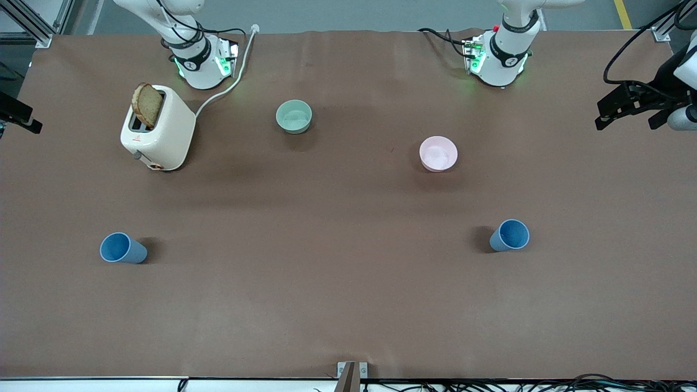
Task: Stack blue cups with both arms
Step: 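Move the right gripper and the left gripper toward the blue cups, then grasp the blue cup with the right gripper while the left gripper grasps the other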
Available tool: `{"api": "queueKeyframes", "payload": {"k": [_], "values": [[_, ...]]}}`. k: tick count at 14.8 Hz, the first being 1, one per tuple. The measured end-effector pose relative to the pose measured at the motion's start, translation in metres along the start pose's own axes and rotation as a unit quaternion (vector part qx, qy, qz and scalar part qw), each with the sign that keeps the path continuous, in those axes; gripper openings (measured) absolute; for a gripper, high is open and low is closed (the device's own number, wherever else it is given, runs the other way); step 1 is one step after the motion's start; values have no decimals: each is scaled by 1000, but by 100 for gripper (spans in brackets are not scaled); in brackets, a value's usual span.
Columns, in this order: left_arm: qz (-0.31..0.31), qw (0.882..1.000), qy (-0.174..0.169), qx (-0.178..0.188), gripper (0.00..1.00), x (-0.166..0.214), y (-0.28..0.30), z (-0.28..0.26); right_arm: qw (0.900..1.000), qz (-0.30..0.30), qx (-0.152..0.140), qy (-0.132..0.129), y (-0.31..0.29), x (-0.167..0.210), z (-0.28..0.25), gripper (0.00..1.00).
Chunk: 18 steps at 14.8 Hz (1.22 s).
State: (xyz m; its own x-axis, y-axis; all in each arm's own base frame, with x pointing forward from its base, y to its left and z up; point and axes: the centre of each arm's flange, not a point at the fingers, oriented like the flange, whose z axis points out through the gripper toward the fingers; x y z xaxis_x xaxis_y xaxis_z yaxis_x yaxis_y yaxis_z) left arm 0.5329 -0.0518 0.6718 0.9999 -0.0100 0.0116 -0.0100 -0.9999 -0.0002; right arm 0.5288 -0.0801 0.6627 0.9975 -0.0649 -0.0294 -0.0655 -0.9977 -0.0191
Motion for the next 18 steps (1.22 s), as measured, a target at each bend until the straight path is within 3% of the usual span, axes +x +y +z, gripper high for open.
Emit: {"api": "queueKeyframes", "payload": {"k": [6, 8, 12, 16, 18], "values": [[0, 1000, -1, 0, 100, 0, 0, 1, 1000, 0, 0, 0, 0, 0, 0, 100], [0, 1000, -16, 1, 100, 6, 0, 14, 1000, 0, 0, 2, 0, 1, 0, 100], [-2, 999, -35, -1, 100, 50, 0, 78, 1000, 2, -2, 14, 5, 23, 18, 100], [-4, 998, -57, -4, 100, 97, 0, 181, 1000, 3, -5, 18, 36, 75, 84, 100], [-5, 999, -40, -7, 100, 111, 1, 237, 1000, 3, -4, 17, 51, 97, 120, 100]]}}
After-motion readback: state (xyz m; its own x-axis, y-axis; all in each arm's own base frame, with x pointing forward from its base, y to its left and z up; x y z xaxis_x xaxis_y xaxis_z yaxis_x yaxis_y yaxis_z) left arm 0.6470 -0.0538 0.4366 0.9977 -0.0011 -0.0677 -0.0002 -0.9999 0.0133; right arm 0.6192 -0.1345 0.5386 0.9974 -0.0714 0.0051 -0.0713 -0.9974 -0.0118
